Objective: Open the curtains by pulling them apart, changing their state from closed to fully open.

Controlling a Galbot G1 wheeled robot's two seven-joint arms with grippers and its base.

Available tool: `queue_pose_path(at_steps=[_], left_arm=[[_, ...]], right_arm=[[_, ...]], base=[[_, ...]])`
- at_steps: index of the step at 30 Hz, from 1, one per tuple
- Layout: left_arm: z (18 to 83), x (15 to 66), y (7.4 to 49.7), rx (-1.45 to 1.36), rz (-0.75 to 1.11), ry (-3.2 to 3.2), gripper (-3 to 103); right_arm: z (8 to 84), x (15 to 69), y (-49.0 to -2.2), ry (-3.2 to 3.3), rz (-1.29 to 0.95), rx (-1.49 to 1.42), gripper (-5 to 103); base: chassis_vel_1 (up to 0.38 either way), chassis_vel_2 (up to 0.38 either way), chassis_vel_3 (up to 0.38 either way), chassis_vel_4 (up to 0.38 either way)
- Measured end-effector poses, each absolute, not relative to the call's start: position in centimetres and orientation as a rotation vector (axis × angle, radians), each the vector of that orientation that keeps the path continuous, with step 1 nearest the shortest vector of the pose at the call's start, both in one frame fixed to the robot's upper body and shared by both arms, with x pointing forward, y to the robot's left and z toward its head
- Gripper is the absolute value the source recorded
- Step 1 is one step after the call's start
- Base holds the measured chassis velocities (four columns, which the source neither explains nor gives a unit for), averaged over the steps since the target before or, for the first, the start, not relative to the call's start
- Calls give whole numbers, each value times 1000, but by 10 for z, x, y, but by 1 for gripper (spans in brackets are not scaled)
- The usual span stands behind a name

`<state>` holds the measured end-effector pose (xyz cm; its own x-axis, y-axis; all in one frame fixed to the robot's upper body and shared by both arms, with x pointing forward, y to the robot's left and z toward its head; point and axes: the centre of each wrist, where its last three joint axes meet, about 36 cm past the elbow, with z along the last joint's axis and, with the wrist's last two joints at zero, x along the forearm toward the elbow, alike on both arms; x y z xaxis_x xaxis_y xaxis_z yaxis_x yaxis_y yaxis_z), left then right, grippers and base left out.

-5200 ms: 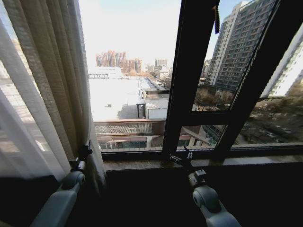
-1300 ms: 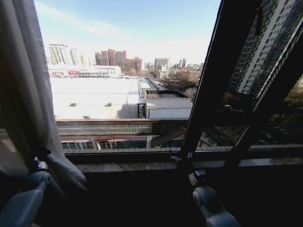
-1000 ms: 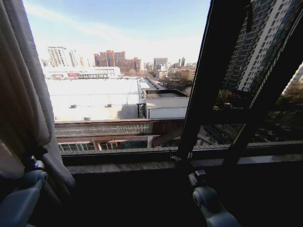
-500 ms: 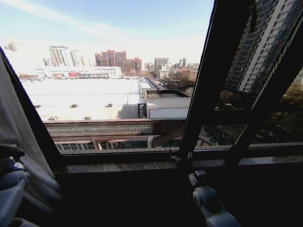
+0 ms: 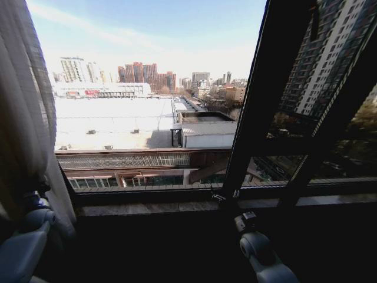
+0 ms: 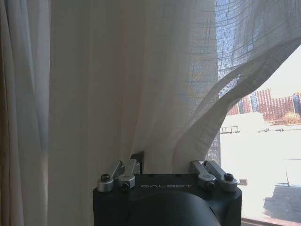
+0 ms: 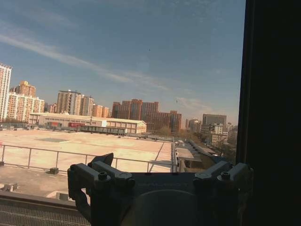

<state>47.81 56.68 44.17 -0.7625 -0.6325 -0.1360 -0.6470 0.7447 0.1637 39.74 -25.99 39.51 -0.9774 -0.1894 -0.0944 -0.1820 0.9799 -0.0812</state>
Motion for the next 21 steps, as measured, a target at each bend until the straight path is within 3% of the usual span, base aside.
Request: queue_pose_path(at_steps=[1, 6, 10, 12, 16, 21], left_arm=[[442, 474, 559, -1035, 327, 2863, 44], [440, 461, 539, -981, 364, 2857, 55], [434, 437, 506, -891, 398, 2865, 77], [432, 433, 501, -877, 401, 2869, 77], [423, 411, 469, -798, 384, 2901, 97], [417, 394, 435, -703, 320, 2921, 100]], right_arm=[[395, 397, -260, 3024, -110, -284, 100], [395, 397, -260, 3024, -110, -284, 100], [395, 397, -260, 3024, -110, -285, 100], [395, 397, -260, 3024, -110, -284, 100], [395, 397, -260, 3024, -110, -284, 100], [395, 397, -260, 3024, -110, -284, 100]], base=[[0, 0, 0, 0], [0, 0, 0, 0], [0, 0, 0, 0], [0, 0, 0, 0], [0, 0, 0, 0], [0, 0, 0, 0]])
